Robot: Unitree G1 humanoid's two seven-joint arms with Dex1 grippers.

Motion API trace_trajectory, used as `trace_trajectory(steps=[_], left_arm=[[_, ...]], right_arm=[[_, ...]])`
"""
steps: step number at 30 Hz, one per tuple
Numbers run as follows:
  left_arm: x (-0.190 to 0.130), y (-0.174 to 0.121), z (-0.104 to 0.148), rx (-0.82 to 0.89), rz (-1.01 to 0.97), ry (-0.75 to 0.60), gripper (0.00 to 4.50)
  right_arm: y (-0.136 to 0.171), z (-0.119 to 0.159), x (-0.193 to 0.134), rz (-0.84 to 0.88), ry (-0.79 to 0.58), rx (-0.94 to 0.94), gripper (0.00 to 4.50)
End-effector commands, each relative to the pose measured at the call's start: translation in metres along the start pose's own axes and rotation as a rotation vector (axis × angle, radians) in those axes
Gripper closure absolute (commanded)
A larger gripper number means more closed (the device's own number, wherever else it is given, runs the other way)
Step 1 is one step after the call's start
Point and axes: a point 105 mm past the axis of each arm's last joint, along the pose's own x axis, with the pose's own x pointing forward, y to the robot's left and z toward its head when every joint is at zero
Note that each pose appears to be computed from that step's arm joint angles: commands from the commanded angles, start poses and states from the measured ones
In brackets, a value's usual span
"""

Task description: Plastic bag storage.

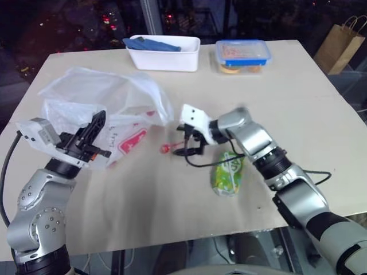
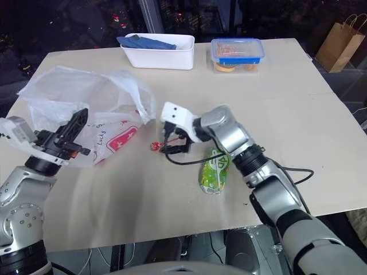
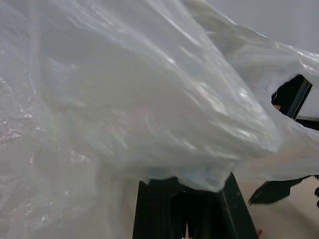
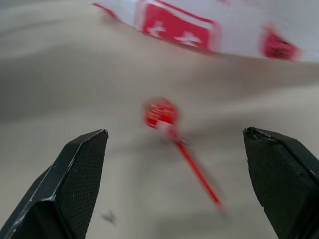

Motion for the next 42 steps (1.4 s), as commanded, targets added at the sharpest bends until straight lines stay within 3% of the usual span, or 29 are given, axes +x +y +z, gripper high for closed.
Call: trace_trajectory(steps=[1, 5, 8, 14, 16, 27, 32, 35, 39, 42], left_arm=[[0.003, -0.012, 0.006, 0.030, -0.038, -0.011, 4.50], [0.007, -0.018, 0.006, 0.035, -0.049, -0.012, 4.50], [0.008, -0.020, 0.006, 0.038, -0.055, -0.010, 4.50], [0.007, -0.022, 0.004, 0.036, -0.057, -0.006, 4.50], [0.007, -0.022, 0.004, 0.036, -0.056, -0.006, 4.50], [0.005, -0.023, 0.000, 0.029, -0.054, -0.002, 4.50], [0.011, -0.031, -0.004, 0.016, -0.095, -0.004, 4.50], [0.013, -0.048, -0.009, -0.016, -0.171, 0.006, 4.50], [0.005, -0.078, -0.017, -0.079, -0.324, 0.054, 4.50], [-0.004, -0.083, -0.020, -0.112, -0.366, 0.074, 4.50]], right_arm=[[0.002, -0.005, 0.011, -0.013, 0.005, -0.016, 0.12], [0.001, -0.024, 0.016, -0.015, 0.054, -0.038, 0.12], [-0.002, -0.034, 0.017, -0.029, 0.087, -0.050, 0.90], [-0.011, -0.044, 0.026, -0.097, 0.114, -0.037, 3.97], [-0.011, -0.047, 0.025, -0.088, 0.126, -0.053, 4.47], [-0.015, -0.031, -0.015, -0.062, 0.107, -0.127, 4.47], [0.039, -0.021, -0.064, 0.213, 0.097, -0.142, 4.47], [0.062, -0.020, -0.085, 0.292, 0.106, -0.104, 4.47], [0.058, 0.017, -0.098, 0.188, -0.040, -0.009, 4.47], [0.039, 0.038, -0.093, 0.049, -0.105, 0.050, 4.47]])
